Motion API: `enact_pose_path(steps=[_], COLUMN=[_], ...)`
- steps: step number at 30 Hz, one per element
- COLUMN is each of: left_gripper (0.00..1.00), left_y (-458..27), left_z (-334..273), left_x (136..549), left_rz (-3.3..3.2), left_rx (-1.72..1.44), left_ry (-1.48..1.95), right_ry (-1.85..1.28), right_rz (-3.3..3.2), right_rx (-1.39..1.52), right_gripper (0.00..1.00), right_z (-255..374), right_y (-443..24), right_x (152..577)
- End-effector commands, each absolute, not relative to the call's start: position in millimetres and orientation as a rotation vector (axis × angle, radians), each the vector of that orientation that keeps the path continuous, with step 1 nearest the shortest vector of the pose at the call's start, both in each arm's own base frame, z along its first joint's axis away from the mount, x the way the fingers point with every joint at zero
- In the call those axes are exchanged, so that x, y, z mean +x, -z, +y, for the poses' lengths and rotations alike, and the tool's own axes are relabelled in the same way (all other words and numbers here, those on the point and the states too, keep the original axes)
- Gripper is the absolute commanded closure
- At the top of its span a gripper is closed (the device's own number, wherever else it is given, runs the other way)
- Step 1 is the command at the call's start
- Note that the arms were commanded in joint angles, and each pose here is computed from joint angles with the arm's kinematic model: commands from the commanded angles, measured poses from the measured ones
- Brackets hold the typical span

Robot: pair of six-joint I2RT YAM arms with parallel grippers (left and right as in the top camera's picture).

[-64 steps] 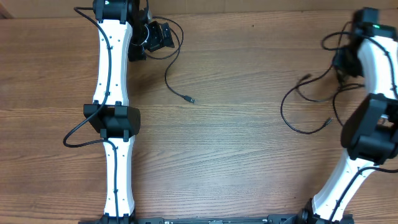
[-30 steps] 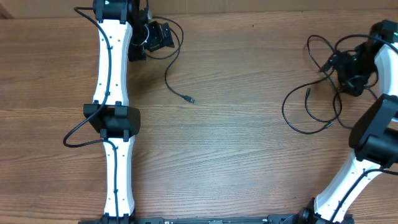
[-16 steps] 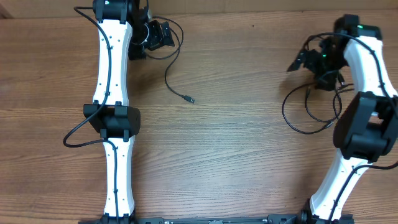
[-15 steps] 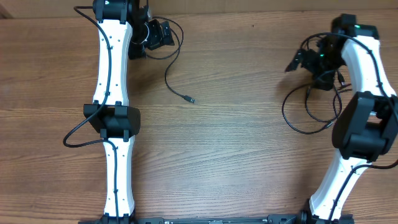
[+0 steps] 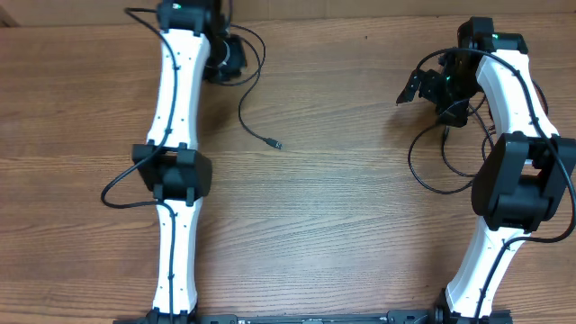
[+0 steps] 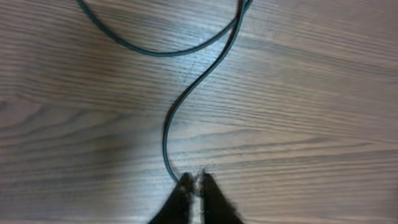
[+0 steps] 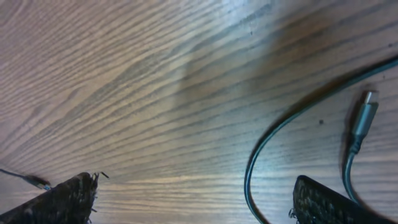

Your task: Untangle cables

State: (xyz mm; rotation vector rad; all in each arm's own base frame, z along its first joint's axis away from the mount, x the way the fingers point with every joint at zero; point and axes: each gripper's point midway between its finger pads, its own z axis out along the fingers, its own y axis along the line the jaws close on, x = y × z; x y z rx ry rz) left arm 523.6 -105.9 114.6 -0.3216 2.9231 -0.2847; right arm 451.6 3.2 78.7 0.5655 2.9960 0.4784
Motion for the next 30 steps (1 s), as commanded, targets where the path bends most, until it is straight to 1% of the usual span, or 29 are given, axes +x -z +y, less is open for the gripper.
enact_pose_path(steps=[1,4,5,8,10,12,15,21,26,27,28,29,30], left_gripper=[0.95,0.95,0.84,0.57,0.59,0.66,0.66,0.61,0.61,0.64,0.68,0.74,0.83], left_y=[-87.6,-74.9,-70.9,-62.1,-57.3,-52.9,-42.8,-14.6,8.1,11.5,13.8,16.2,18.3], left_z=[-108.8,-115.8,-117.2,-114.3,-108.7,-104.3,-103.3,-104.3,-102.9,-102.9,-103.6,-104.9,-107.0], left_x=[523.2,527.2,529.0,534.3,537.7,540.4,541.3,539.4,530.8,528.0,525.5,521.9,518.3], left_rz=[2.957,2.957,2.954,2.941,2.929,2.919,2.922,2.945,2.983,2.994,3.004,3.019,3.035], left_rx=[-0.305,-0.275,-0.261,-0.263,-0.269,-0.273,-0.272,-0.214,-0.216,-0.215,-0.214,-0.212,-0.210], left_ry=[0.171,0.172,0.171,0.140,0.096,0.062,0.045,0.026,0.014,0.013,0.016,0.024,0.041], right_ry=[-0.488,-0.488,-0.488,-0.488,-0.487,-0.484,-0.484,-0.482,-0.482,-0.482,-0.483,-0.483,-0.482], right_rz=[2.958,2.949,2.949,2.949,2.947,2.936,2.936,2.922,2.922,2.922,2.922,2.922,2.922], right_rx=[0.530,0.527,0.527,0.527,0.526,0.521,0.521,0.515,0.515,0.515,0.515,0.515,0.515], right_gripper=[0.00,0.00,0.00,0.00,0.00,0.00,0.00,0.00,0.00,0.00,0.00,0.00,0.00], right_z=[5.7,5.5,5.5,5.5,5.4,4.8,4.7,4.3,4.3,4.3,4.4,4.4,4.3], right_y=[-91.7,-92.0,-92.0,-92.0,-92.0,-92.3,-92.3,-92.9,-92.9,-92.9,-92.9,-92.9,-92.9], right_x=[455.2,457.3,457.3,457.2,457.8,460.6,460.6,464.2,464.1,464.1,464.2,464.2,464.2])
